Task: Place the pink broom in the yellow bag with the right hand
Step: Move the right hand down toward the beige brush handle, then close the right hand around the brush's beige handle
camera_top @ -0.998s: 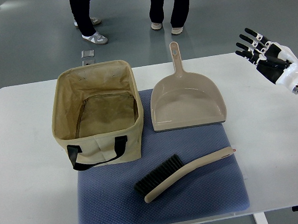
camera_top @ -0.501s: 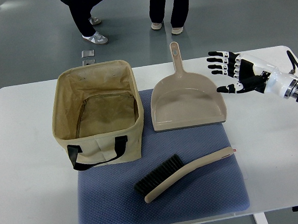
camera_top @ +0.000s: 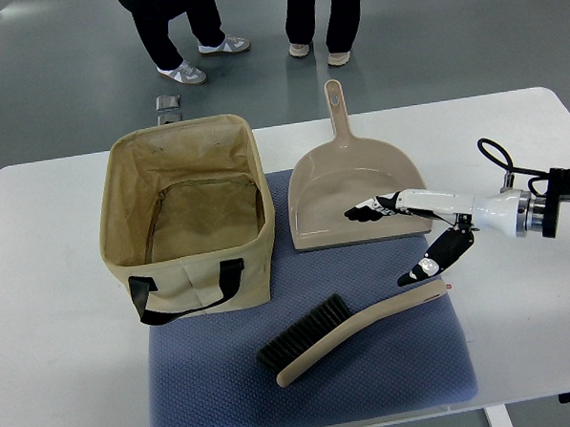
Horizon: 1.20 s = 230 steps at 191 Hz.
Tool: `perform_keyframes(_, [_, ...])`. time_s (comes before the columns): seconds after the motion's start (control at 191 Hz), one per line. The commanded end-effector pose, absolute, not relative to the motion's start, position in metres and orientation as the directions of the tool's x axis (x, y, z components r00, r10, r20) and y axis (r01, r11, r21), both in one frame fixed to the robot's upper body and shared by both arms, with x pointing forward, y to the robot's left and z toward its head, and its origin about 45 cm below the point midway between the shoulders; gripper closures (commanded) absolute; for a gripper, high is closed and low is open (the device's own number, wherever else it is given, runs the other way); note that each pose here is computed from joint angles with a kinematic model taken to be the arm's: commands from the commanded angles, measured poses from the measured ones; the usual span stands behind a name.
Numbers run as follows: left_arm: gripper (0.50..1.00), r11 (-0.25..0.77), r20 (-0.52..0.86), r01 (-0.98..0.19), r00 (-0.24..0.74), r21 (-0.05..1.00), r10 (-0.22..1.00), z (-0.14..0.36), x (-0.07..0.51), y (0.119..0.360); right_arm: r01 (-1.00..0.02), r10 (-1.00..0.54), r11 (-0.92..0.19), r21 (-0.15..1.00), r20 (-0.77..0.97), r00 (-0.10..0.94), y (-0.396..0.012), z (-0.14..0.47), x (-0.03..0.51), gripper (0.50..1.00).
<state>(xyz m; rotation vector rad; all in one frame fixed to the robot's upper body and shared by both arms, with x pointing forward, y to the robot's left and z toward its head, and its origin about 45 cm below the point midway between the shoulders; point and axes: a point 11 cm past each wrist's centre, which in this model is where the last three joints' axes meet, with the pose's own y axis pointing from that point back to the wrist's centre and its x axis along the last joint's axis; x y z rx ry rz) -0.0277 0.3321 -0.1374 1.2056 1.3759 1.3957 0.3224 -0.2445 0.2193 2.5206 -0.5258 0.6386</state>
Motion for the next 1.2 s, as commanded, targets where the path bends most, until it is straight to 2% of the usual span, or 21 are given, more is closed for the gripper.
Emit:
perform_keyframes(0.0, [0.500,-0.071,0.084,0.071,-0.210,0.995,0.974,-0.137,-0.028,0.332,-0.440,-0.152,-0.807,0.394,0.582,0.799,-0.235,0.211,0.313,0.574])
perform_keyframes(0.34, [0.500,-0.071,0.084,0.069,-0.210,0.995,0.974,-0.137,-0.027,0.332,-0.421,0.056,-0.775,0.472,0.714,0.698,-0.224,0.186,0.296,0.587])
perform_keyframes(0.428, [0.500,-0.071,0.084,0.071,-0.210,0.995,0.974,-0.137,-0.028,0.332,-0.420,0.083,-0.774,0.475,0.733,0.676,-0.221,0.179,0.291,0.605])
perform_keyframes(0.689, [0.500,-0.071,0.084,0.071,-0.210,0.995,0.974,-0.137,-0.028,0.332,-0.442,0.136,-0.765,0.468,0.789,0.600,-0.219,0.174,0.291,0.703])
perform_keyframes(0.752, [0.500,-0.071,0.084,0.071,-0.210,0.995,0.974,-0.137,-0.028,0.332,-0.448,0.140,-0.762,0.468,0.793,0.592,-0.219,0.174,0.291,0.707])
perform_keyframes(0.909, [0.500,-0.071,0.084,0.069,-0.210,0.995,0.974,-0.137,-0.027,0.332,-0.449,0.154,-0.757,0.474,0.798,0.582,-0.220,0.173,0.291,0.773])
perform_keyframes(1.196, [0.500,-0.071,0.084,0.071,-0.210,0.995,0.974,-0.137,-0.028,0.332,-0.437,0.177,-0.755,0.489,0.794,0.582,-0.220,0.169,0.288,0.779])
